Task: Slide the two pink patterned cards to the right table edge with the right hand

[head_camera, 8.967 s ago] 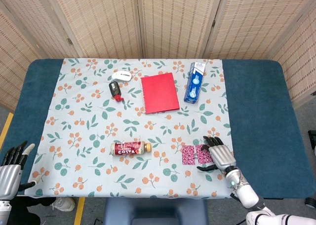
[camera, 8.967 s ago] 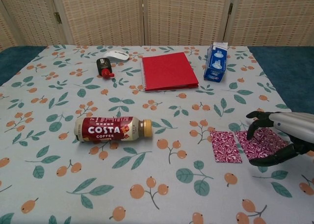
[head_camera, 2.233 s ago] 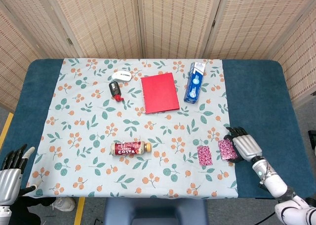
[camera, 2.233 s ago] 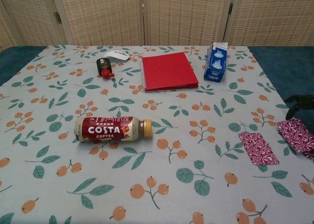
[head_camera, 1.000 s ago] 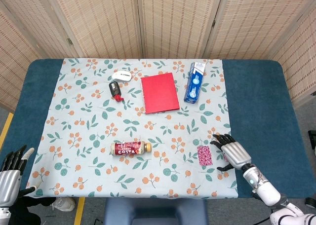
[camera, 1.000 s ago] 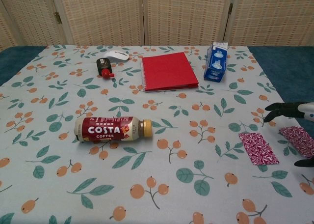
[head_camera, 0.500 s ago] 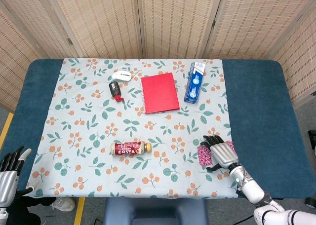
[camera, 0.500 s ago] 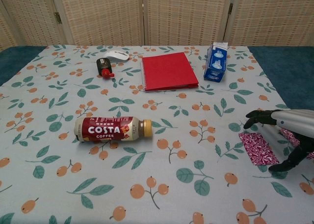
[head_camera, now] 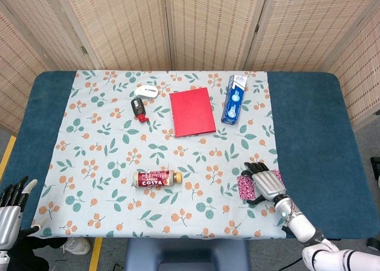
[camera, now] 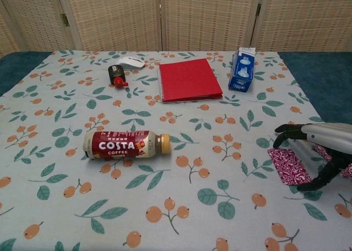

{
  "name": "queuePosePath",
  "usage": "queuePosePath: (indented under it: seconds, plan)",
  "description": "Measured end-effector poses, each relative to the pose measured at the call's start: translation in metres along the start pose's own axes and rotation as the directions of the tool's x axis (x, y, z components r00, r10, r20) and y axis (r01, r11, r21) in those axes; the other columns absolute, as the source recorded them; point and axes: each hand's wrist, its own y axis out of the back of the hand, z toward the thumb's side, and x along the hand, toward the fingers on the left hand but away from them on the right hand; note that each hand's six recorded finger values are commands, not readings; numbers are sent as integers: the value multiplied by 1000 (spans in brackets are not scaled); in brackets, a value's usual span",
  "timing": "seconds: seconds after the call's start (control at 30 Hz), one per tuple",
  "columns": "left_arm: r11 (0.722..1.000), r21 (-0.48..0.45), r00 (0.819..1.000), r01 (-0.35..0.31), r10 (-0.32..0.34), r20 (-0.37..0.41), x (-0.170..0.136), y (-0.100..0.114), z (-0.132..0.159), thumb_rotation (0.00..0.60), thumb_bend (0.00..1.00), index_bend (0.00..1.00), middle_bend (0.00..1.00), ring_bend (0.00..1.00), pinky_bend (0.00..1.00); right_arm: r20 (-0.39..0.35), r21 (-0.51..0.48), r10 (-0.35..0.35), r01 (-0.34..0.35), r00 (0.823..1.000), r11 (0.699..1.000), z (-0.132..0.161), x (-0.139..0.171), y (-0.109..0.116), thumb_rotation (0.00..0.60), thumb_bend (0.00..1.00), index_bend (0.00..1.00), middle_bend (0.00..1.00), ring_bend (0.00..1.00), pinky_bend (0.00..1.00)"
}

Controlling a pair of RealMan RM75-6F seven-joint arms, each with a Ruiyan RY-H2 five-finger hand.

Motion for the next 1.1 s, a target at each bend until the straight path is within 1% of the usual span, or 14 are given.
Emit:
queuePosePath:
  seconds: [0.2,0.5,0.63,0.77,0.87,1.1]
  plan:
    - [1000,0,1000,-2,2,-3,-1,1,-1,600,249,118,4,86,0,2,0,-10,10,1000,1000,-1,2,2,514,182,306,71,0,0]
    - [1000,3,1000,0,0,4,-1,1,2,600,249,118,4,86,0,16,-9,-34,34,999,999,-11,10,9,515,182,321,75,0,0]
    - [1000,6,1000,-1,1,3,-1,2,2,600,250,119,4,86,0,18,-10,-63,63,998,998,-16,15,20,516,182,321,76,0,0]
    - [1000,8,1000,3,-3,1,-1,1,3,600,249,118,4,86,0,41,1,-92,92,995,996,-32,24,34,516,182,321,76,0,0]
    - [1000,10,1000,6,-6,3,-1,0,5,600,249,118,4,86,0,67,5,-99,99,993,995,-47,33,41,518,182,321,76,0,0]
    - [1000,14,1000,7,-7,12,0,1,10,600,249,118,4,86,0,113,10,-78,77,990,997,-73,42,37,517,182,321,76,0,0]
